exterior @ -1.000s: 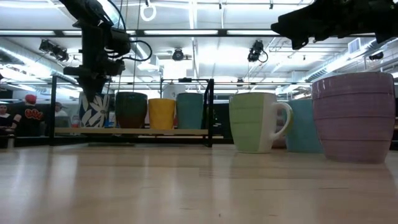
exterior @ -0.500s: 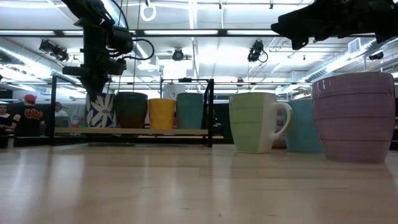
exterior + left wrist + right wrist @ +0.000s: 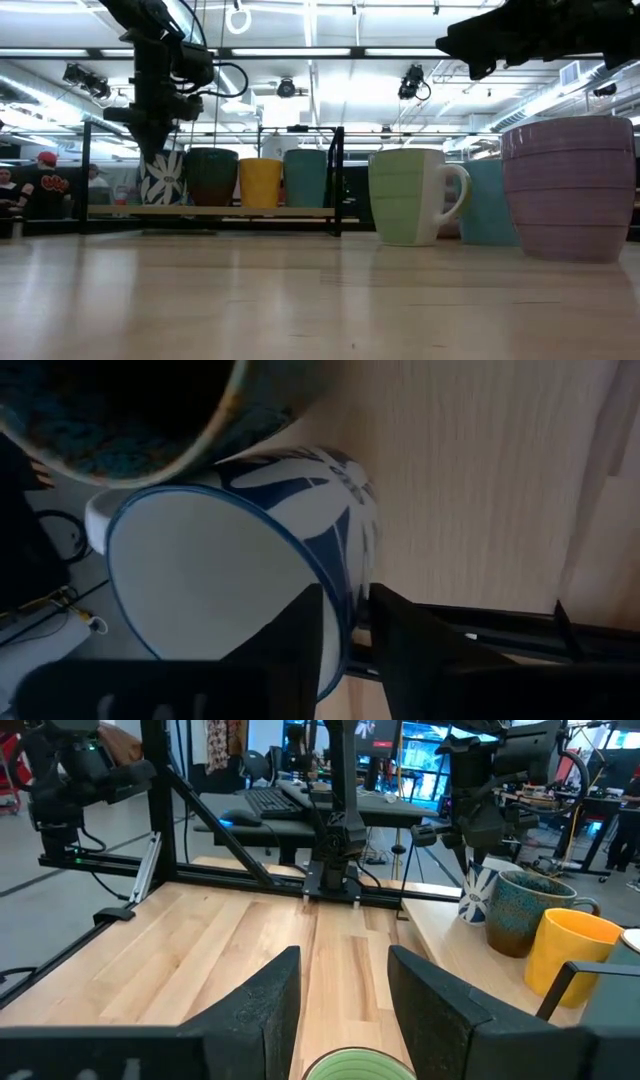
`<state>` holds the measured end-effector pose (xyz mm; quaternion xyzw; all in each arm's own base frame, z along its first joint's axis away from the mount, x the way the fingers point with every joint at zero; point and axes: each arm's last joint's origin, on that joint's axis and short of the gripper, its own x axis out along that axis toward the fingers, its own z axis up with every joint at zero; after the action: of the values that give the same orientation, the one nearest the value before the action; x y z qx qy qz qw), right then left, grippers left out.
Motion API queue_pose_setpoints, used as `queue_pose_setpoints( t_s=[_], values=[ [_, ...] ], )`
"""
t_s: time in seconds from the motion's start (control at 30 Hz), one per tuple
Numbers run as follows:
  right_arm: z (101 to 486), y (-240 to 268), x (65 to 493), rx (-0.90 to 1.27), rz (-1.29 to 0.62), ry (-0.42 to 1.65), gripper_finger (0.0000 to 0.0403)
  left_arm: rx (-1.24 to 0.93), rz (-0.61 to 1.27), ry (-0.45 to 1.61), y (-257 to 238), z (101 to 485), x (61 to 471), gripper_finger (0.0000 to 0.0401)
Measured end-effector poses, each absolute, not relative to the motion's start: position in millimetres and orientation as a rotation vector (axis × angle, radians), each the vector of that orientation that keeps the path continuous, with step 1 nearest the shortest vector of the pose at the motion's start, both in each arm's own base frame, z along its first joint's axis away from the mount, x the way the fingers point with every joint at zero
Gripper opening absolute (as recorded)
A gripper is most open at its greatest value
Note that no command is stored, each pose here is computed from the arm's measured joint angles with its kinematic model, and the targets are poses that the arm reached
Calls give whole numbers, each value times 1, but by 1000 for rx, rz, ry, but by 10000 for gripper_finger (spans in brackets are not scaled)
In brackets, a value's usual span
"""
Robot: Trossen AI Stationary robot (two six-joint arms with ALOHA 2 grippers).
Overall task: Place coffee mugs
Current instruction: Put the blue and white mug on the shelf
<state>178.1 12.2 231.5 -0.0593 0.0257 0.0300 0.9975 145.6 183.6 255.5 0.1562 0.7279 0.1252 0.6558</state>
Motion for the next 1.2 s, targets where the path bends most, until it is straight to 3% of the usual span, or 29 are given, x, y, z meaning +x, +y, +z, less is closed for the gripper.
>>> queue_pose_setpoints(
  t_s=[0.27, 1.2],
  values=[
    [232, 12, 178, -117, 60, 52, 158, 381, 370, 1678, 187, 257, 146, 125],
    [232, 12, 178, -106, 68, 44, 158, 336, 533, 1631, 191, 259, 148, 126]
  ],
)
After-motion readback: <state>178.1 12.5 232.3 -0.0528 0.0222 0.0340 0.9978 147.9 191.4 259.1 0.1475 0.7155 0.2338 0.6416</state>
